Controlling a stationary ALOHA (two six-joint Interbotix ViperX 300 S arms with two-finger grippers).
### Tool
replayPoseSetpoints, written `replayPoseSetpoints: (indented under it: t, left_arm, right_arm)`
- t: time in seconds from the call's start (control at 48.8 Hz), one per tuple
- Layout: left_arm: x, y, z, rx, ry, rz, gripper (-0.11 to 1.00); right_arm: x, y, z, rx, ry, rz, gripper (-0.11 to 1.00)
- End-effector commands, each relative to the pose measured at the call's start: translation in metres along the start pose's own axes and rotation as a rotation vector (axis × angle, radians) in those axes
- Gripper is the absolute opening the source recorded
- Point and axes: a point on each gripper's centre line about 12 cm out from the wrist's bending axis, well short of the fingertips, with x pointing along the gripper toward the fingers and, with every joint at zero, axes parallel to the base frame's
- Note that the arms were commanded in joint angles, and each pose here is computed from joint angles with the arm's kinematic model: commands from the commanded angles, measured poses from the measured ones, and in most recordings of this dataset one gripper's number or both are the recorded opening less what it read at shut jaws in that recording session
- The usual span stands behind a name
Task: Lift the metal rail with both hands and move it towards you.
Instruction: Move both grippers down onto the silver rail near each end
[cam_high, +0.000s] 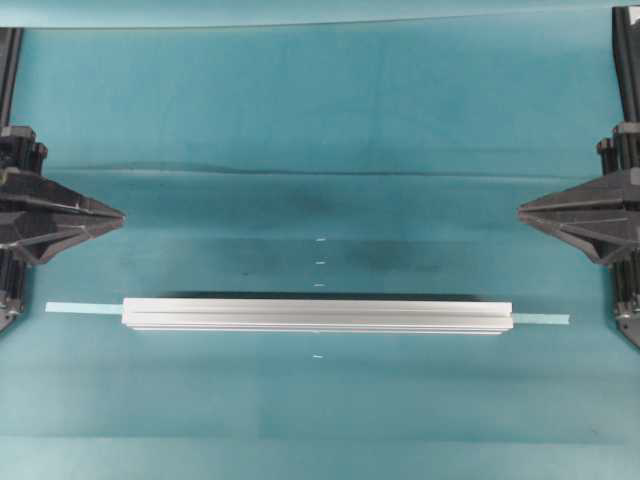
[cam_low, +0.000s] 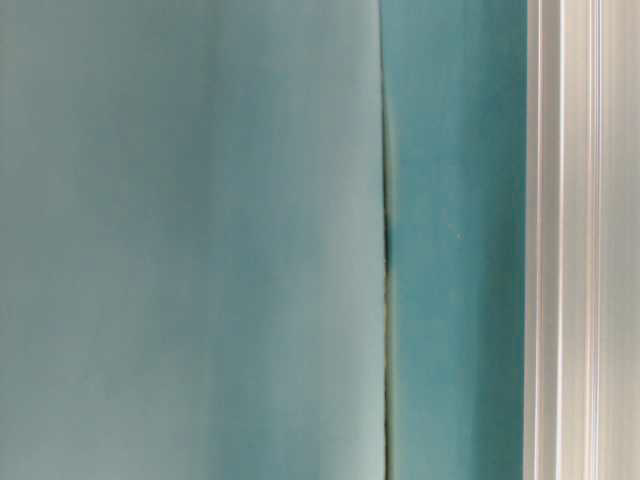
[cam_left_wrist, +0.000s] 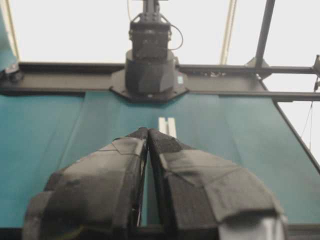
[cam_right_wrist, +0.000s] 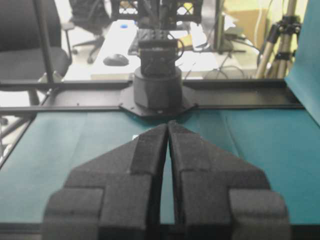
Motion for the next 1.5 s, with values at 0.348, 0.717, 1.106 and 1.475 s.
replayPoseSetpoints:
  t: [0.348,0.717,1.106,1.475]
  left_arm:
    - [0.015,-0.003,0.038,-0.067,0.177,-0.006,-0.05]
    - [0.051,-0.003,0.039,-0.066,0.514,0.011,-0.05]
    - [0.075,0.000,0.009,-0.062,0.860,0.038,-0.05]
    - [0.100,-0.001,-0.033,-0.059,1.128,0.047,-0.05]
  right_arm:
    - [0.014,0.000,0.021,0.164,0.272,-0.020,0.01]
    - [0.036,0.003,0.006,0.265,0.721,-0.063,0.01]
    - [0.079,0.007,-0.024,0.266,1.153,-0.100,0.01]
    - [0.094,0.006,-0.054,0.227,1.359,-0.117,0.01]
